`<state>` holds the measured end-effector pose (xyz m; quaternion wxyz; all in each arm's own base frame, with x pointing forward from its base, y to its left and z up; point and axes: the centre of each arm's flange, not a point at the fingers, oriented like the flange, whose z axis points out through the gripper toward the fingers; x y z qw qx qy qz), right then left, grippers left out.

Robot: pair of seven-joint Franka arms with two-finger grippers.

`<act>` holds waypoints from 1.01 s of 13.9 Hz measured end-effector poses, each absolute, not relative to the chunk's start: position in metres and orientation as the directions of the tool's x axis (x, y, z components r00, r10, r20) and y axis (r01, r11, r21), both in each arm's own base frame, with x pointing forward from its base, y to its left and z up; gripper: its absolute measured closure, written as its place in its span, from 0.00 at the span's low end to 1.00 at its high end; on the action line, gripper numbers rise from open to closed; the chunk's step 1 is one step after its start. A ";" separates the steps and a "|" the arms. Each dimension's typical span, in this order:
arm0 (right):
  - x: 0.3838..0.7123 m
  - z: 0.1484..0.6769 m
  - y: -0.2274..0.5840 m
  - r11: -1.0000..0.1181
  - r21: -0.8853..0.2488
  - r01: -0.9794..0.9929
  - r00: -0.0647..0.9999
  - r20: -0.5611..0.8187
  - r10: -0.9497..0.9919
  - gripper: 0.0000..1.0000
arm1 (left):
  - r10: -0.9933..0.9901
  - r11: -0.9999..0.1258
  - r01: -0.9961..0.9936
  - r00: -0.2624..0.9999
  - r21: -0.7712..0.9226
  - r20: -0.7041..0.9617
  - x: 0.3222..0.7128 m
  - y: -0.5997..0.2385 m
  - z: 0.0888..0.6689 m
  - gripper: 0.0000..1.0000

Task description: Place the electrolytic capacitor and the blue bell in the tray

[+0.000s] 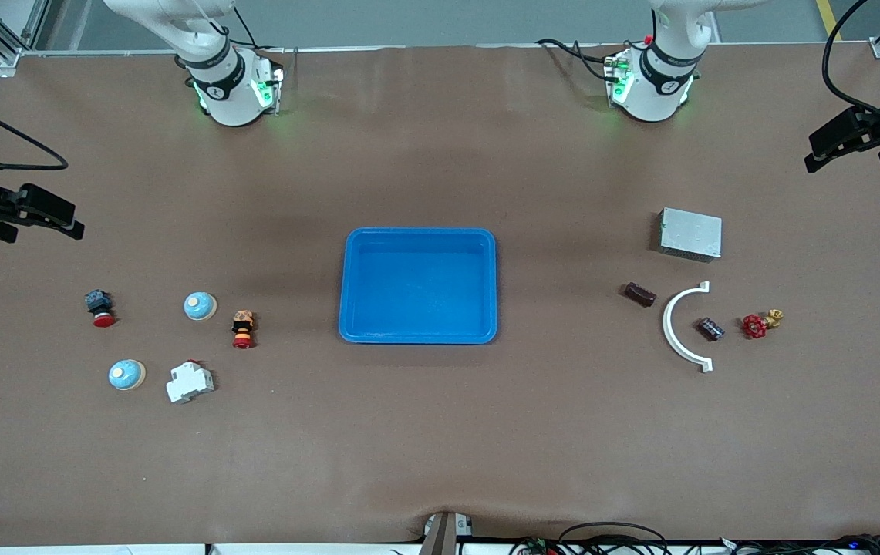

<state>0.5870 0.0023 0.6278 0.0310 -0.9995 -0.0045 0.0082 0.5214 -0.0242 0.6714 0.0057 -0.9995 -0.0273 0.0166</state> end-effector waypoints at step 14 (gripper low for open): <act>0.612 0.594 0.014 -0.998 -0.051 0.031 0.999 -0.014 0.032 0.00 | 0.162 -0.987 0.161 0.984 -0.023 -0.067 0.545 -0.054 0.550 0.00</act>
